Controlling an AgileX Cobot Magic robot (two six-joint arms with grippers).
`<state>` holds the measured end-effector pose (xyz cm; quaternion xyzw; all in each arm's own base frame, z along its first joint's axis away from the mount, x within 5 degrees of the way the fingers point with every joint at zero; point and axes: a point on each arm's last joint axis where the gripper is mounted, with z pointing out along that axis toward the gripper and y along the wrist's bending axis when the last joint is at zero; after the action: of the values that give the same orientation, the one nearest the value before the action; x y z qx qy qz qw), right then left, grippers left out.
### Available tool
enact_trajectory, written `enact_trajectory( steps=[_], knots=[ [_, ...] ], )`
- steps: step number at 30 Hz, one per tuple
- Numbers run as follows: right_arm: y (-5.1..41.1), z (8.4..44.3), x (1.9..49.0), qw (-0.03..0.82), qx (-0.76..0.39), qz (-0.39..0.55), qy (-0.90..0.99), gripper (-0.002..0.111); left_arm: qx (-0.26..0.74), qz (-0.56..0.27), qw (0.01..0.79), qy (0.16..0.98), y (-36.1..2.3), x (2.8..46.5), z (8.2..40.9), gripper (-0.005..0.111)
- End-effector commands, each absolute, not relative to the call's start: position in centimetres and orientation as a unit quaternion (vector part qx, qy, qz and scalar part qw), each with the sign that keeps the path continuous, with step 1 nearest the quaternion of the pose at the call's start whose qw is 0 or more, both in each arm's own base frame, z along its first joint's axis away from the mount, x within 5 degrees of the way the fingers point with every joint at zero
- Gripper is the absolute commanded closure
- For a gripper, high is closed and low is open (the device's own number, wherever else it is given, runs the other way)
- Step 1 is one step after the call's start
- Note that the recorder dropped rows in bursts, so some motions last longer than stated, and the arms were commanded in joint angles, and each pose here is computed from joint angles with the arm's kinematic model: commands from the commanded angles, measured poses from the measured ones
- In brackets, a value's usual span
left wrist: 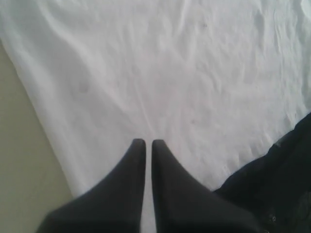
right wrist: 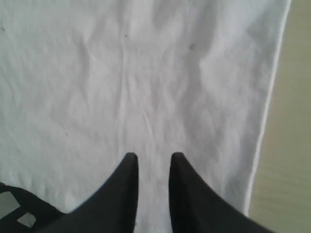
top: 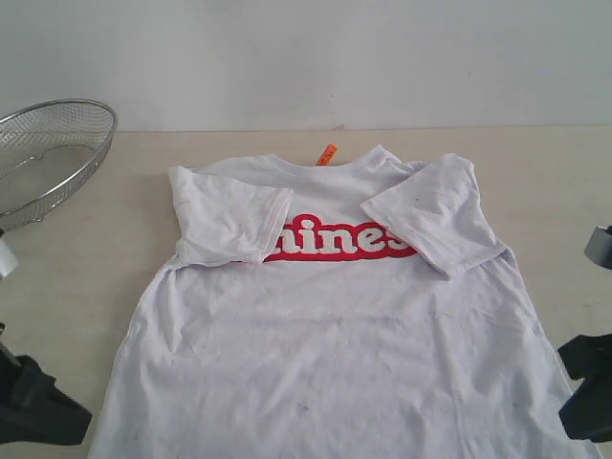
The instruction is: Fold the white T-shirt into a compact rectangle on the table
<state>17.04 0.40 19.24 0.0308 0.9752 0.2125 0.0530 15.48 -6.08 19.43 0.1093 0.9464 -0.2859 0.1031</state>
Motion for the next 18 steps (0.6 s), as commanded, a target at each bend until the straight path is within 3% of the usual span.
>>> enact_trajectory(
  steps=[1,4,7,10,11,14,16,18],
  knots=[
    [1.0,19.6,17.7,0.099,0.031,0.253,0.962,0.1,0.083,-0.302,0.109,0.943,-6.3,15.2,19.0,0.102],
    [1.4,19.6,18.3,0.112,0.026,0.284,0.952,0.108,0.072,-0.316,0.13,0.937,-6.5,15.6,19.2,0.102],
    [1.2,19.0,18.1,0.085,0.023,0.271,0.958,0.105,0.046,-0.32,0.126,0.938,-6.5,15.7,19.3,0.102],
    [0.3,18.5,17.6,0.053,0.036,0.218,0.974,0.086,0.07,-0.302,0.097,0.946,-6.3,15.1,19.0,0.102],
    [0.1,18.3,17.5,0.044,0.049,0.205,0.977,0.075,0.079,-0.292,0.092,0.949,-6.1,15.0,18.8,0.1],
    [-0.1,18.2,17.0,0.019,0.063,0.192,0.979,0.042,0.063,-0.276,0.083,0.955,-5.8,15.0,18.7,0.085],
    [-0.3,18.2,16.8,0.002,0.073,0.182,0.981,0.042,0.056,-0.265,0.08,0.959,-5.6,15.1,18.8,0.07],
    [-0.4,18.1,16.7,-0.003,0.078,0.176,0.981,0.048,0.036,-0.245,0.071,0.966,-5.3,15.2,18.7,0.056]
  ],
)
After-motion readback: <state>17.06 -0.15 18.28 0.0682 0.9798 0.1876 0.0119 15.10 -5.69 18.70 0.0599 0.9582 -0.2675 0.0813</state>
